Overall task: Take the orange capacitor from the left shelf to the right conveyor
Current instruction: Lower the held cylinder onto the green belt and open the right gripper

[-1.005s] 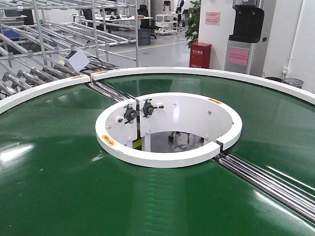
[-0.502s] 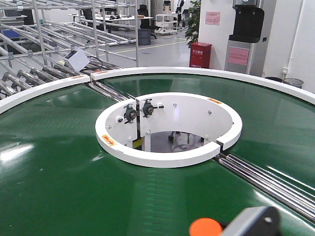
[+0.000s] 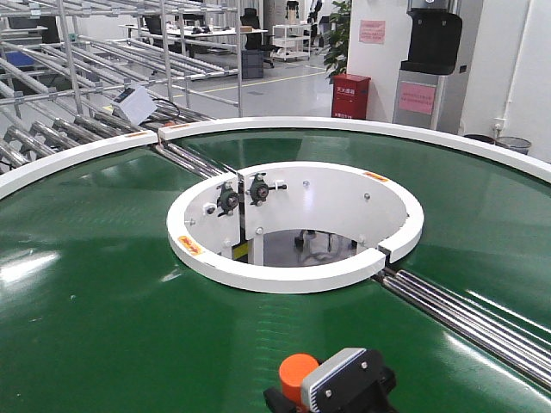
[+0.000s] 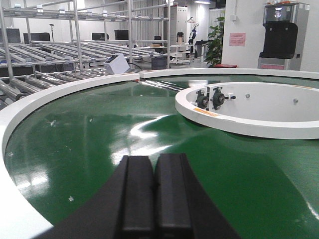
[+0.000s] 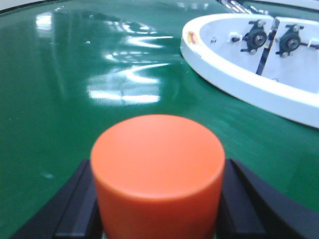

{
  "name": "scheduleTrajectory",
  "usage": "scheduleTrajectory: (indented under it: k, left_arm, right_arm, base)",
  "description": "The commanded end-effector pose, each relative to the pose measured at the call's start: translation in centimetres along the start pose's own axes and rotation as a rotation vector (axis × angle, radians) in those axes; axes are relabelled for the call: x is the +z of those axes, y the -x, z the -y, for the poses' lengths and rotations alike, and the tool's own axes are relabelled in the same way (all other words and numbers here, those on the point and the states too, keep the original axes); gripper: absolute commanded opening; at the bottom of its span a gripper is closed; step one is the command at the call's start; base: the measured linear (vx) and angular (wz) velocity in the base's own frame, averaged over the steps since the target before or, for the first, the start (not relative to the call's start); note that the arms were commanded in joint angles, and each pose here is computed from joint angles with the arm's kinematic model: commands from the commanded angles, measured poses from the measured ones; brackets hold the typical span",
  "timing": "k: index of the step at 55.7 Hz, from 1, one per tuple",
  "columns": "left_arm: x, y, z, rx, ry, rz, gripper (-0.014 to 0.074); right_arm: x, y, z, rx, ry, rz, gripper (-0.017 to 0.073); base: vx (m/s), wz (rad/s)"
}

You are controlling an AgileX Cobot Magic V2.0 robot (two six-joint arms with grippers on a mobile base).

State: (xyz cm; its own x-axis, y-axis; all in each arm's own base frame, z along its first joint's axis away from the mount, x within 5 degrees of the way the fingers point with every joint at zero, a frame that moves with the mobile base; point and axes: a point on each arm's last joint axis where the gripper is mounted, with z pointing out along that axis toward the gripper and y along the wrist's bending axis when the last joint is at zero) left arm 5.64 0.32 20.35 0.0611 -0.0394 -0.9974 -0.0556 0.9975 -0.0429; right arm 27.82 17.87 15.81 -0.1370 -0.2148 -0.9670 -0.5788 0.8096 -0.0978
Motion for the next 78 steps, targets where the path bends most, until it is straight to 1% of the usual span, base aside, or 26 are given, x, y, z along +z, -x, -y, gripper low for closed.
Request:
scheduleTrajectory:
  k: [1,18,23,30,43,51,57,61,67,78]
  left_arm:
    - [0.0,-0.3,0.0,-0.004,-0.003,0.061,-0.0006]
    - [0.0,-0.3,0.0,-0.004,-0.003,0.061,-0.0006]
    - [0.0,-0.3,0.0,-0.004,-0.003,0.061,-0.0006]
    - [0.0,-0.3,0.0,-0.004,-0.003,0.061,-0.0006]
    - [0.0,-0.3,0.0,-0.004,-0.003,0.061,-0.0006]
    - [0.0,-0.3,0.0,-0.004,-0.003,0.061,-0.0006]
    - [0.0,-0.3,0.0,-0.004,-0.003,0.061,-0.0006]
    - [0.0,-0.3,0.0,-0.004,-0.003,0.061,-0.0006]
    - [0.0,-0.3,0.0,-0.004,-0.003,0.061,-0.0006]
    - [0.0,-0.3,0.0,-0.004,-0.003,0.061,-0.0006]
  right_arm:
    - [0.6,2.0,0.2,-0.004,-0.003,0.172,0.0323]
    - [1.8,-0.8,0.1,0.007,-0.007,0.112,0.0325]
    - [2.0,-1.4,0.0,0.007,-0.004,0.094,0.0337]
    - [2.1,-1.7,0.0,0.006,-0.001,0.081,0.0405]
    - [2.1,-1.9,0.0,0.008,-0.001,0.064,0.0608]
    - [1.6,-1.9,0.0,0.006,0.003,0.005,0.0671]
    - [0.2,-1.0,0.1,0.007,-0.013,0.004,0.0678]
    - [-1.2,-0.4,0.4,0.014,-0.037,-0.027,0.0676]
    - [-3.4,0.4,0.4,0.011,-0.025,-0.134,0.0673]
    - [-8.3,3.0,0.5,0.032,-0.005,-0.347,0.0659]
  base:
    - [0.00,0.00]
    - [0.00,0.00]
    - [0.00,0.00]
    - [0.00,0.00]
    - [0.00,0.00]
    - [0.00,0.00]
    - [0.00,0.00]
    - [0.00,0.00]
    - [0.00,0.00]
    - [0.00,0.00]
